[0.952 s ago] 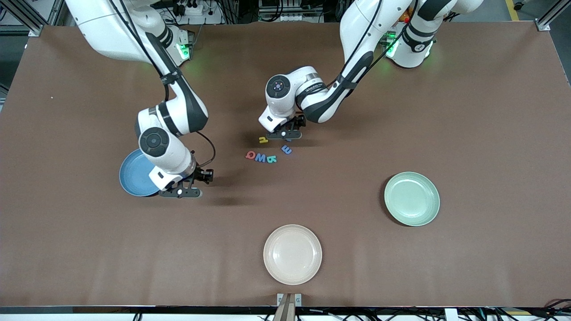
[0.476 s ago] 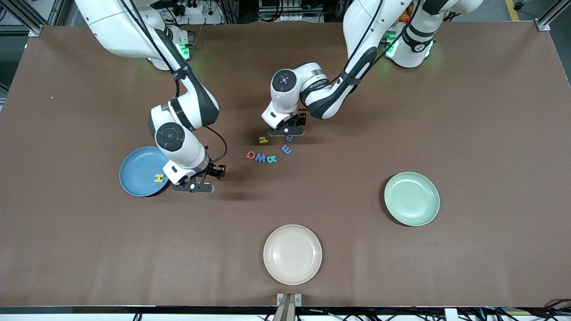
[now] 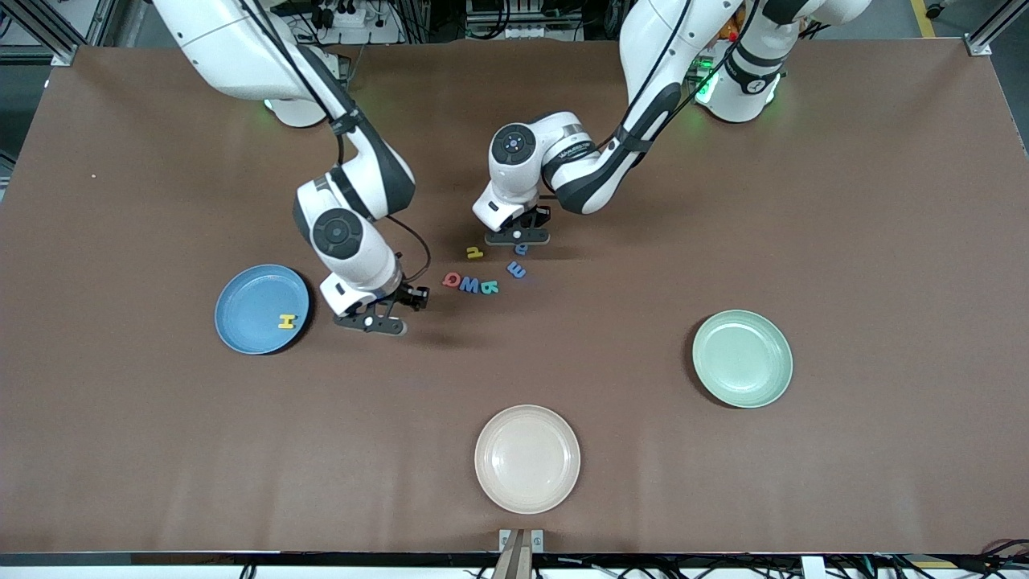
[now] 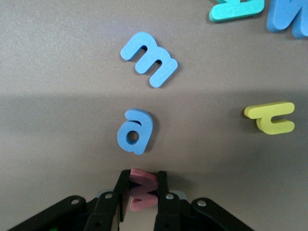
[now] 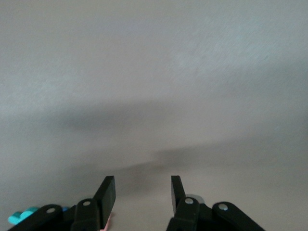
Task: Sort uppercase to blue plate, lowercase to green plate
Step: 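Carry the pink w onto the green plate and open the left gripper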
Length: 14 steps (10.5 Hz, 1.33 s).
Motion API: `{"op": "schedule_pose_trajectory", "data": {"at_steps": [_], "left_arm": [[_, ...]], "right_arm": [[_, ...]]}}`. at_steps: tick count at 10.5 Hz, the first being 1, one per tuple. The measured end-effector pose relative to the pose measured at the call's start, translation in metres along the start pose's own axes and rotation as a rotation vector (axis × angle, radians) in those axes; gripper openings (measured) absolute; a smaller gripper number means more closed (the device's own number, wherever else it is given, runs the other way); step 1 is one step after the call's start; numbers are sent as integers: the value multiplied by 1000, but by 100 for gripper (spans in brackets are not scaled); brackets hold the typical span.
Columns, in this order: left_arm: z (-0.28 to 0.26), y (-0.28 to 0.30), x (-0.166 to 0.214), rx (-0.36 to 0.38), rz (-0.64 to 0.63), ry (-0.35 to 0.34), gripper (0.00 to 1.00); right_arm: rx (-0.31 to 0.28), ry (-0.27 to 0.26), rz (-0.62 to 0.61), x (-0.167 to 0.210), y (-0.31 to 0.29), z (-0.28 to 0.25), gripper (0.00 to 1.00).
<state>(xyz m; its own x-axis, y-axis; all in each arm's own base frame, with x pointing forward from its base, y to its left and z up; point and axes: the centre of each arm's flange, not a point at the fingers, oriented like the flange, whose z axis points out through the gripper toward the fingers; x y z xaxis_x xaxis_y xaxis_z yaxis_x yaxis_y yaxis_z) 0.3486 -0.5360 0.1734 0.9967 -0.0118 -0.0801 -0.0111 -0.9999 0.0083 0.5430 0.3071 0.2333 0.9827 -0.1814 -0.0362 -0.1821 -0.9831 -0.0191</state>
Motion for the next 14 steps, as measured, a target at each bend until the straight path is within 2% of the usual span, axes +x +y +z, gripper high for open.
{"op": "schedule_pose_trajectory", "data": {"at_steps": [3, 4, 6, 9, 12, 14], "left_arm": [[-18, -11, 22, -16, -37, 25, 27], [-43, -24, 43, -25, -61, 51, 27], [-107, -70, 89, 8, -47, 86, 27], [-168, -173, 159, 52, 1, 104, 27], [-170, -302, 224, 67, 112, 77, 27], [-163, -394, 252, 66, 196, 51, 27]], "right_arm": [[-2, -10, 44, -28, -25, 16, 56], [13, 0, 52, -36, -27, 26, 56], [43, 13, 77, -52, -28, 44, 56], [46, 9, 105, -57, -28, 52, 56], [56, 15, 137, -57, -29, 53, 56], [63, 19, 159, -57, -29, 54, 56]]}}
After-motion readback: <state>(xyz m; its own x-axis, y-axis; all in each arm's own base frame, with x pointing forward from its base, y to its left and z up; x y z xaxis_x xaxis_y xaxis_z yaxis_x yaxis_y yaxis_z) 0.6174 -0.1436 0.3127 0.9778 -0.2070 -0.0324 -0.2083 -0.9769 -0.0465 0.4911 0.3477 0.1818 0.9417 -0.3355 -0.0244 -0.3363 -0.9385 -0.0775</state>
